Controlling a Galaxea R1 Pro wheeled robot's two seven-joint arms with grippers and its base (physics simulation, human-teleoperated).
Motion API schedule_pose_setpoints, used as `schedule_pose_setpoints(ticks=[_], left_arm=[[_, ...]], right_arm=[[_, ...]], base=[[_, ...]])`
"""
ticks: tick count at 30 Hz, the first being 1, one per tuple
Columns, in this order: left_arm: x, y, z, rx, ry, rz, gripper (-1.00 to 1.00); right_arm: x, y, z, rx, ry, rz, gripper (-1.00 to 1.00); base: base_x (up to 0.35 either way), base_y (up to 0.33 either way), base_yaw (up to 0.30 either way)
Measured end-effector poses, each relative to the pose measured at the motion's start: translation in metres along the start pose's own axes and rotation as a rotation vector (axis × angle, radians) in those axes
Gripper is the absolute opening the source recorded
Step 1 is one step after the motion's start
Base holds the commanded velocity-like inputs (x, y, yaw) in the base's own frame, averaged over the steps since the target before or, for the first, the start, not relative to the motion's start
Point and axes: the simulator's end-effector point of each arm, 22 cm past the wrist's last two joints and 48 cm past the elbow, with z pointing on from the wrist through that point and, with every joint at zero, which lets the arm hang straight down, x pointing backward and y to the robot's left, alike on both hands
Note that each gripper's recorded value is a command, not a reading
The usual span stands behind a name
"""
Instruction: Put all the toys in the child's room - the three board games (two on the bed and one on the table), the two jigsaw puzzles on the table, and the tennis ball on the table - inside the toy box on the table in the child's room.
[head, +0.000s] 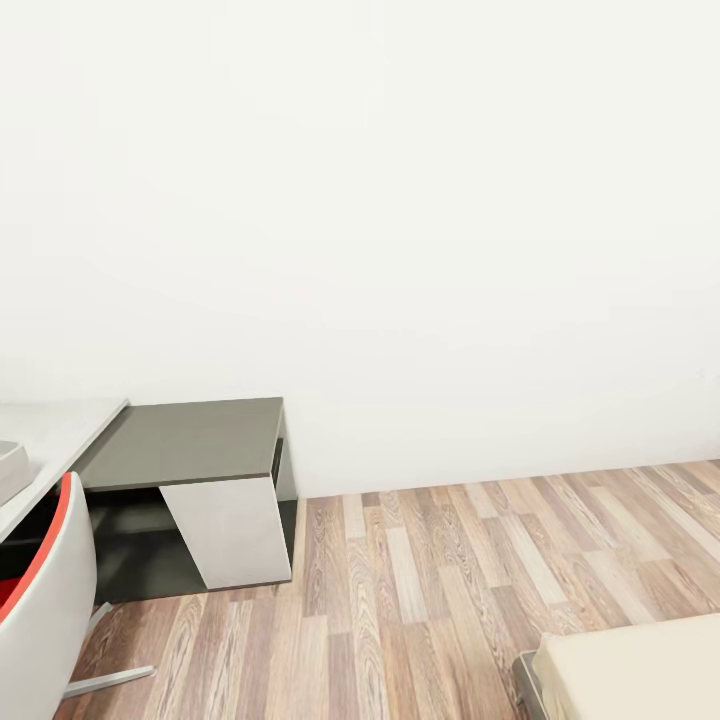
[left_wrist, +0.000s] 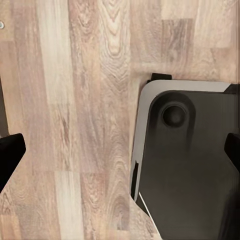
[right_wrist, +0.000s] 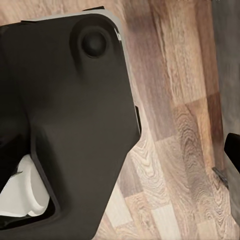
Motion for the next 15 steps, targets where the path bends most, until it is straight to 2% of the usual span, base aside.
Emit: schedule_pose_setpoints(ticks=[6, 15], left_arm=[[0.003, -0.026, -0.001, 0.032, 0.005, -0.009, 1.00], [0.003, -0.031, -0.001, 0.039, 0.006, -0.010, 1.00]], right_arm=[[0.000, 0.000, 0.000, 0.000, 0.000, -0.001, 1.00], [0.000, -0.001, 0.000, 0.002, 0.000, -0.001, 1.00]], base=[[0.000, 0.000, 0.000], [0.000, 0.000, 0.000]])
